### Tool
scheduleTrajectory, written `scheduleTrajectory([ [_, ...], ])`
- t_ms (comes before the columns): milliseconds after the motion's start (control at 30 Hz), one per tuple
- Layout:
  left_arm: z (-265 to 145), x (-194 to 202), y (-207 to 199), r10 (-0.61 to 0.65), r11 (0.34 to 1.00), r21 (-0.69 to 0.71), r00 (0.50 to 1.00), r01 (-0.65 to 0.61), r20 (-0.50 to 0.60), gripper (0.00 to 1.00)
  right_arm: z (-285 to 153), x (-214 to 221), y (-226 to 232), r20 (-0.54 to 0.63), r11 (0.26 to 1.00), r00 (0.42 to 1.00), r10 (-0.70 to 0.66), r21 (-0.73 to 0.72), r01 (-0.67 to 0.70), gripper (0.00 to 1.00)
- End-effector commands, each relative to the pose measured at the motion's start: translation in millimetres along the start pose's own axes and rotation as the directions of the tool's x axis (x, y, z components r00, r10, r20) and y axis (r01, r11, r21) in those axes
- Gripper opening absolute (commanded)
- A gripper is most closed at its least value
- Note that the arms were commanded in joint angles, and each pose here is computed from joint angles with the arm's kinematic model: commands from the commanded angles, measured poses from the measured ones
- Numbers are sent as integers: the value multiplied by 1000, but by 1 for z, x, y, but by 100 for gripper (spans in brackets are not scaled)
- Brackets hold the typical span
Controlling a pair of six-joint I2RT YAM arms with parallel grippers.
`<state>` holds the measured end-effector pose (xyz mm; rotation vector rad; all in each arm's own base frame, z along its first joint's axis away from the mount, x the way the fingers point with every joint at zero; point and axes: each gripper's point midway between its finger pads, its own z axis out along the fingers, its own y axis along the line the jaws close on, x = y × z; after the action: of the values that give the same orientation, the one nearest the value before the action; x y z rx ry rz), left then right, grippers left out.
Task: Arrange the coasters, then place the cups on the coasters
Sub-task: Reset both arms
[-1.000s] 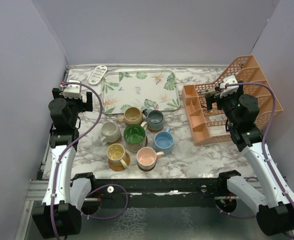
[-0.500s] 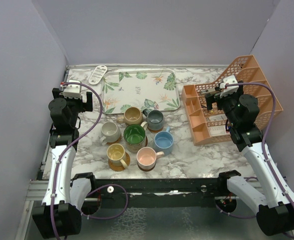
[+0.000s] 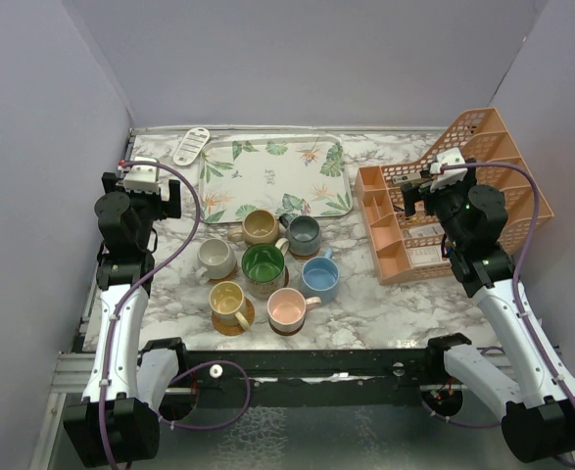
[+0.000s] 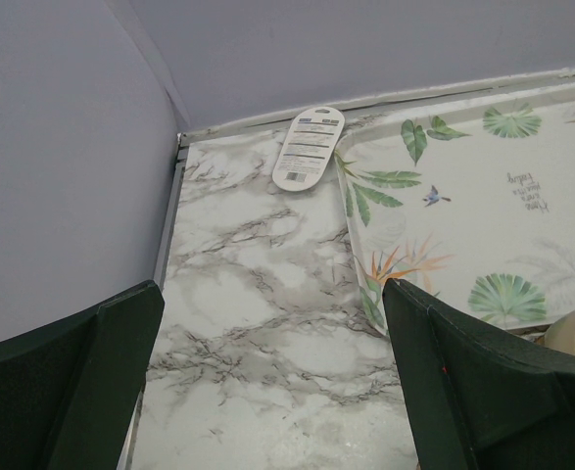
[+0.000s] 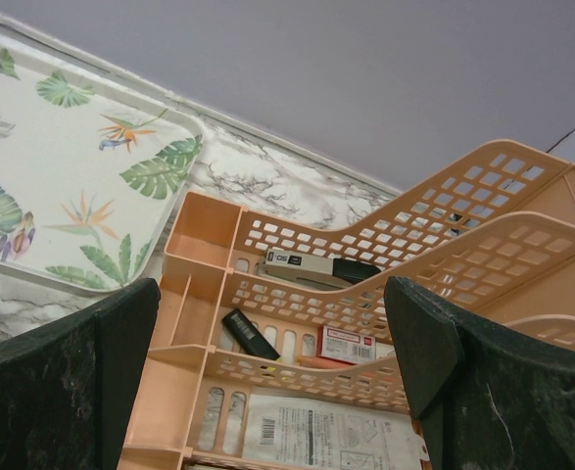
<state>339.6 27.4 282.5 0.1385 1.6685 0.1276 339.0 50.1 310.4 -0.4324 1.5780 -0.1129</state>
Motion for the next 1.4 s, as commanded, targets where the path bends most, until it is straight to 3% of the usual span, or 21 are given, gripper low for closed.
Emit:
scheduleTrajectory([
  [0,-3,-13,0,5,1000,12,999,-5,32,99,-3,-1,0,8,1000,1000,-7,-6,8,100],
  [200,-1,-10,0,3,1000,11,1000,-3,25,99,-3,0,-1,6,1000,1000,-5,-1,5,100],
  [367,-1,-9,1,3,1000,11,1000,-3,23,99,-3,0,-19,0,995,1000,17,103,-16,100],
  [533,-1,-9,1,2,1000,11,1000,-3,23,99,-3,-1,-1,5,1000,1000,4,-4,-4,100],
  [700,-1,-10,1,5,1000,10,1000,-5,27,99,-3,0,-13,2,997,1000,19,70,-19,100],
  [833,-1,-9,0,4,1000,12,1000,-4,25,99,-3,-1,0,7,1000,1000,11,-6,-11,100],
  [1000,-2,-10,1,5,1000,9,1000,-5,28,99,-5,5,-39,-11,975,999,42,219,-38,100],
  [1167,-2,-10,1,5,1000,12,1000,-5,26,99,-3,-1,3,6,999,1000,13,-35,-13,100],
  [1367,-2,-11,1,6,1000,9,1000,-6,29,99,-3,0,-6,3,1000,1000,20,18,-20,100],
])
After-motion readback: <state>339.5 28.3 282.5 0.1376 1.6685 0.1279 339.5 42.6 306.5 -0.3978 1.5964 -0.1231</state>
